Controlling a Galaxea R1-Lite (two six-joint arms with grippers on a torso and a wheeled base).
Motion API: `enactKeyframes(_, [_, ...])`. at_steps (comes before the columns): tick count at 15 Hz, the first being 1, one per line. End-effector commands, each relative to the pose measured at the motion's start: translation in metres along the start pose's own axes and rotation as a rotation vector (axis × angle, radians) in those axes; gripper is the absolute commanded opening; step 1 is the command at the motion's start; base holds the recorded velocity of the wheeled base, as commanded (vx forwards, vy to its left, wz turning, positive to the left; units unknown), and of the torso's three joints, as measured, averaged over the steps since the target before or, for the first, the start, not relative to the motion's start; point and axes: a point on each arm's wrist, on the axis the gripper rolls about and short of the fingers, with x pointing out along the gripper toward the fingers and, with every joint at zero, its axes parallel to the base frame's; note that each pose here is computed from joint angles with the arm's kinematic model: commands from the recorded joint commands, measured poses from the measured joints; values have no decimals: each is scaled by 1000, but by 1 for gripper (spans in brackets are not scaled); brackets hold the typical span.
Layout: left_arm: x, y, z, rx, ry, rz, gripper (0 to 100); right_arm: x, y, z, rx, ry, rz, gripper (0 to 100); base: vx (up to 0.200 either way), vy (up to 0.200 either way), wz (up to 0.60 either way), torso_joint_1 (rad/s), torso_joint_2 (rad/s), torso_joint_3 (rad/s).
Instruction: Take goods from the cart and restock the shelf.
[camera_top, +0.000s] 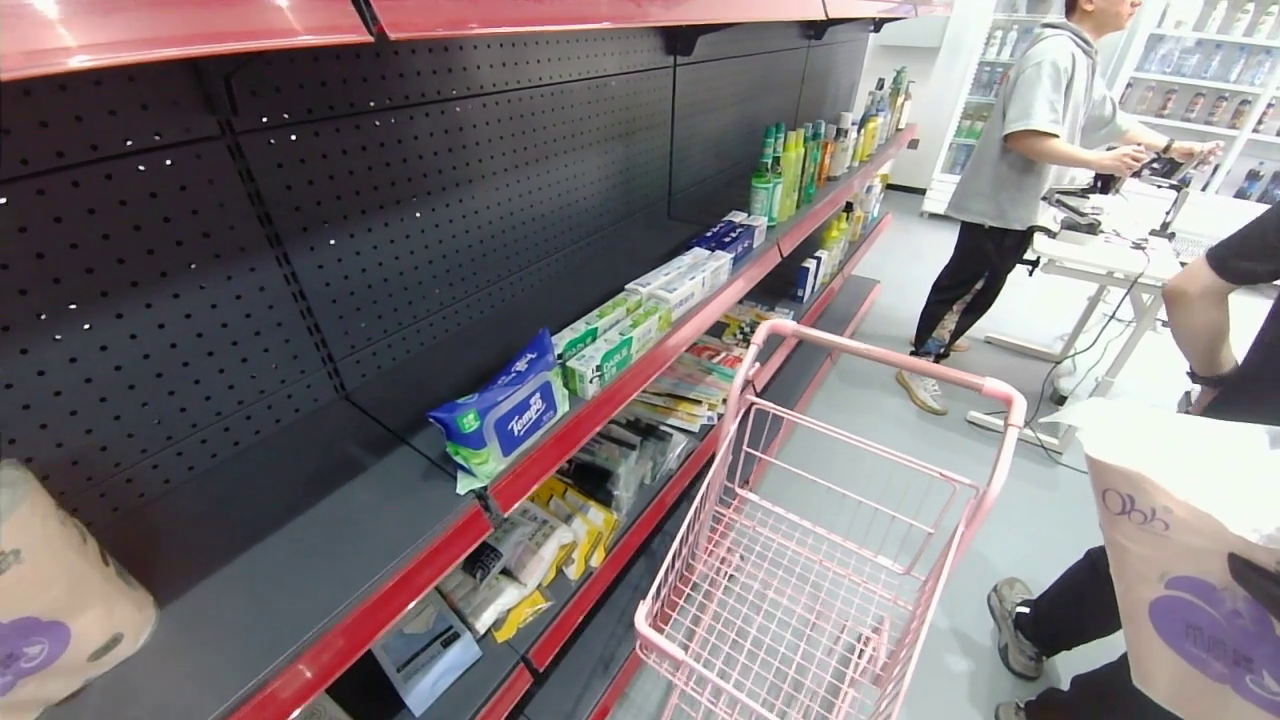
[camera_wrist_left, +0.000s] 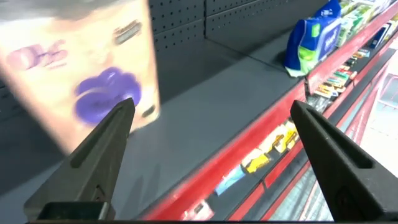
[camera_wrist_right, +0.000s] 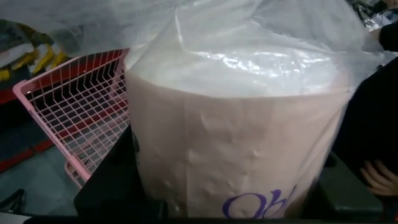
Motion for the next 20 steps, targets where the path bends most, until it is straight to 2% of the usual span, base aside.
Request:
enactKeyframes(1, [0, 0, 0, 0, 1, 2, 100, 1, 1, -1, -3, 7, 3, 0, 0, 0, 0, 0, 0, 0])
enactKeyframes(2, [0, 0, 0, -2, 1, 2, 100, 1, 1, -2, -3, 7, 3, 0, 0, 0, 0, 0, 0, 0])
enactKeyframes(20, [0, 0, 0, -2, 1, 0, 100, -1, 2, -6, -26, 5, 4, 0, 0, 0, 600, 5, 3, 3])
